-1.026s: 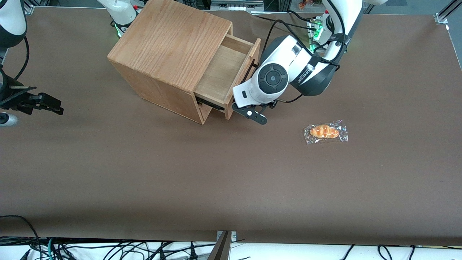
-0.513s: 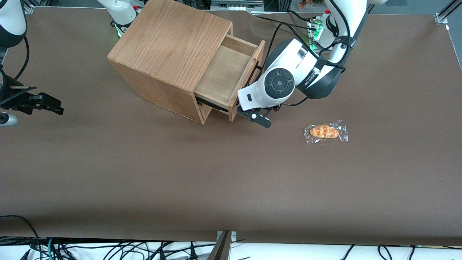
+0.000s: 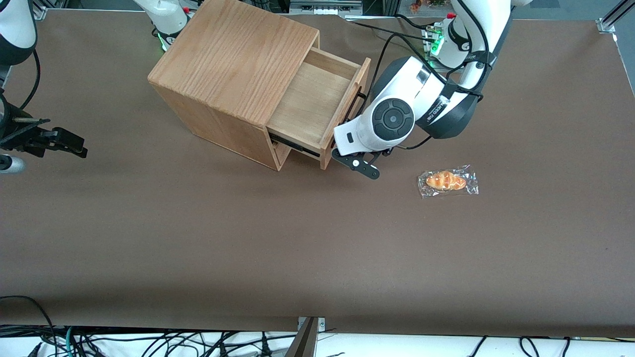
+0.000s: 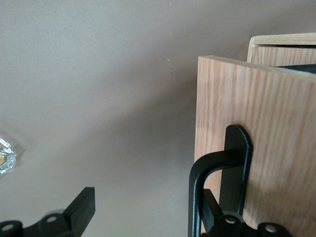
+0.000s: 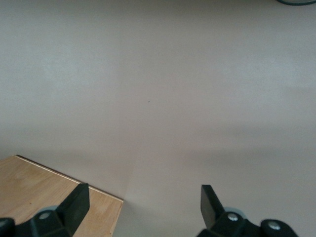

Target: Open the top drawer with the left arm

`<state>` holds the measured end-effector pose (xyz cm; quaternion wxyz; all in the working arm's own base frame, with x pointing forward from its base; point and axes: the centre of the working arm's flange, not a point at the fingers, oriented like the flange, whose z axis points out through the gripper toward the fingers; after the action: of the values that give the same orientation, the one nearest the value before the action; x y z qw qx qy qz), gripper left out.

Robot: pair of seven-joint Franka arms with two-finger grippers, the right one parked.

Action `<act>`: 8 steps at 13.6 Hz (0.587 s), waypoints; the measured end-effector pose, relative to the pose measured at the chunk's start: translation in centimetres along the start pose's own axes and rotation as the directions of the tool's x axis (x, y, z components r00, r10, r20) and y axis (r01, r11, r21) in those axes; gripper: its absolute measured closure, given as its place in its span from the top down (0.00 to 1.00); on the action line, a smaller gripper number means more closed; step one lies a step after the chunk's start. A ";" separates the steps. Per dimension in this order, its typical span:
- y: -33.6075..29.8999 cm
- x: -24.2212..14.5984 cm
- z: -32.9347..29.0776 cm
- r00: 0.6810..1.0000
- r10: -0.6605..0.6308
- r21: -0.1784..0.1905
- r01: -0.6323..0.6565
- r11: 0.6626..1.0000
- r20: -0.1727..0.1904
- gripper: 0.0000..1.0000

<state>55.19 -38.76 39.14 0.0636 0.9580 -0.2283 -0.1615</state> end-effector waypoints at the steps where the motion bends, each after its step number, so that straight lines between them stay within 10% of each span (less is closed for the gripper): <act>1: -0.2 0.0 -0.1 1.000 -0.001 0.002 0.001 1.000 0.001 0.93; 8: -0.6 -0.3 -0.5 1.000 -0.003 0.007 0.003 1.000 0.005 0.93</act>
<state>55.37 -38.05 39.55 0.0596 0.9581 -0.2278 -0.1634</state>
